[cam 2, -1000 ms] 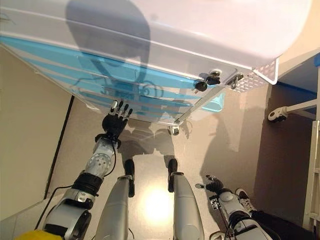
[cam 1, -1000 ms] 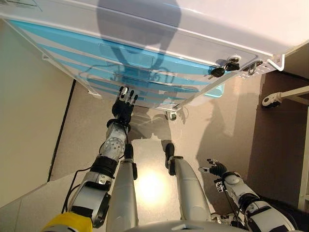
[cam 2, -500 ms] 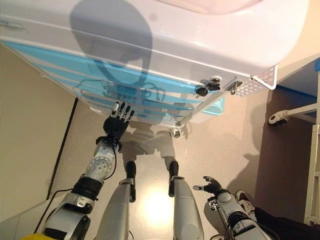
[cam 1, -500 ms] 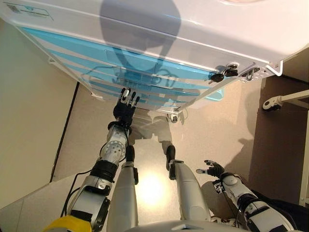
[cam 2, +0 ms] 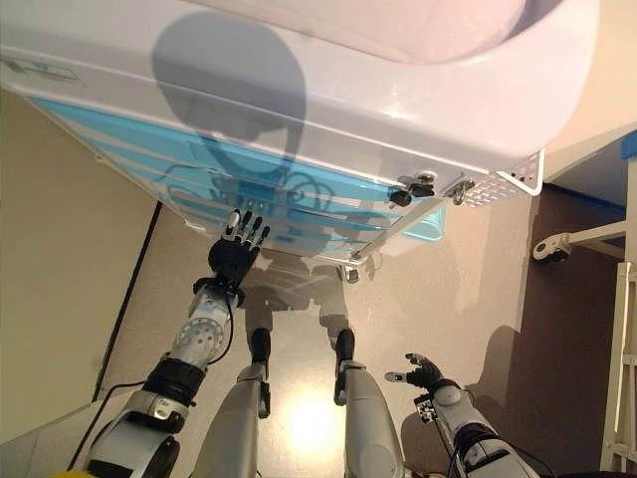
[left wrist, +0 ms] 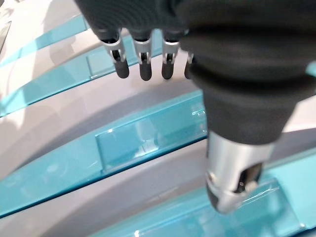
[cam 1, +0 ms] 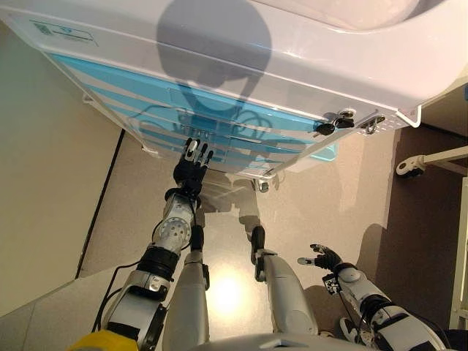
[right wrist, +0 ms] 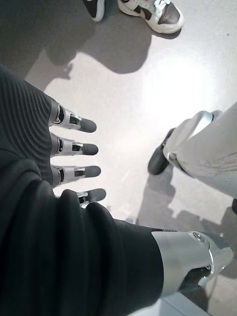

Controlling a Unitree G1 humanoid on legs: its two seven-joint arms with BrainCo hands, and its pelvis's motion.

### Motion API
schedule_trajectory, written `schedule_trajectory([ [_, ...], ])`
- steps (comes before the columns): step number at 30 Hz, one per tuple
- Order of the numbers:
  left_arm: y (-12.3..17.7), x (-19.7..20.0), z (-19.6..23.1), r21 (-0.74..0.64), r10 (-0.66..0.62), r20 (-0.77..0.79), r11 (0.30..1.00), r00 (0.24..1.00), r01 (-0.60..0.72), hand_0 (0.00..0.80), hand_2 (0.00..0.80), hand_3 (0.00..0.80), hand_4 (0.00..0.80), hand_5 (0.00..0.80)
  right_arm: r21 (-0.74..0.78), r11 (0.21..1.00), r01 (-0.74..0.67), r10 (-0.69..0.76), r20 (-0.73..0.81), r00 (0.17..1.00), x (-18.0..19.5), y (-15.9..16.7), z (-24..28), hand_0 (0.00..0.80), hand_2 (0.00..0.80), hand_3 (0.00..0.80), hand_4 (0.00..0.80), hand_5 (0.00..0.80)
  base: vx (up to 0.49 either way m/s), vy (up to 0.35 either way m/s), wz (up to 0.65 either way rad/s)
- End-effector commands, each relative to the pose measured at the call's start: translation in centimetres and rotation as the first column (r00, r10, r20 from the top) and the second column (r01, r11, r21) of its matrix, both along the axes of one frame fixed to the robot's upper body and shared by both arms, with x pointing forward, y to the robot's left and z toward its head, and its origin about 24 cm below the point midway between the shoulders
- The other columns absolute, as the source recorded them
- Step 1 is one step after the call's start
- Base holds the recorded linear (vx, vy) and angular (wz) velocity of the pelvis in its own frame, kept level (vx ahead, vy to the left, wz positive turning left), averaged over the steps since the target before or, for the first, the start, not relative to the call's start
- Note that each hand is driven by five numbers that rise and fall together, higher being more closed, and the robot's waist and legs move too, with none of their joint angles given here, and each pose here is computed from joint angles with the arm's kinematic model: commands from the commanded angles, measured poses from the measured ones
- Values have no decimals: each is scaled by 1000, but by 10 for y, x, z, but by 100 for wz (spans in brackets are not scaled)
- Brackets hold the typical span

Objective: Open the drawer and pick up the medicine

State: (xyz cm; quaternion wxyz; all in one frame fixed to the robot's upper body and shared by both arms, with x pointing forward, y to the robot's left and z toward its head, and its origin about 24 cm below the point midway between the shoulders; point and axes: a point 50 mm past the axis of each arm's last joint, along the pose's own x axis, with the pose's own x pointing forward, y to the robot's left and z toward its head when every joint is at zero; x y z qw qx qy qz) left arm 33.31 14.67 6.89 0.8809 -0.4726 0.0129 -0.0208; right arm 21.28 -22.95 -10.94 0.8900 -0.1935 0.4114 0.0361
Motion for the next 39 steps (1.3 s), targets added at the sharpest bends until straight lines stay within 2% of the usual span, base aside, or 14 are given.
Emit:
schedule_trajectory([
  [1,-24,7,102,-16,-109,456,991,883,131,0,0,0,0,0,-53,998,-34,32,-51,998,-17,-11,-6,0,0,0,0,0,1,-25,5],
  [12,-27,7,110,85,-239,498,970,834,228,0,0,0,0,0,-54,997,-64,62,-26,998,-13,-15,-1,0,0,0,0,0,-17,-5,2],
  [29,-24,16,117,123,-252,512,968,821,221,0,0,0,0,0,-33,995,-98,97,-30,995,-12,-10,-1,0,0,0,0,0,-16,7,-1],
  [30,-23,16,117,123,-252,512,968,821,221,147,147,147,147,147,-33,995,-98,97,-30,995,-12,-10,-1,0,0,0,0,0,-48,-31,-2],
  [31,-23,17,118,128,-249,510,968,823,214,430,430,430,430,430,-28,995,-101,100,-27,995,-11,-8,-1,0,0,0,0,0,0,0,0],
  [33,-24,20,118,136,-246,502,969,829,205,621,621,621,621,621,-17,995,-95,94,-29,995,-11,-5,-2,0,0,0,0,0,-12,-45,4],
  [34,-25,21,119,143,-248,498,969,831,203,800,800,800,800,800,-13,996,-91,90,-35,995,-12,-4,-3,0,0,0,0,0,-4,-32,7],
  [39,-29,26,116,170,-258,472,965,843,201,800,800,800,800,800,-13,997,-77,77,-38,996,-10,-4,-4,0,0,0,0,0,0,-6,2],
])
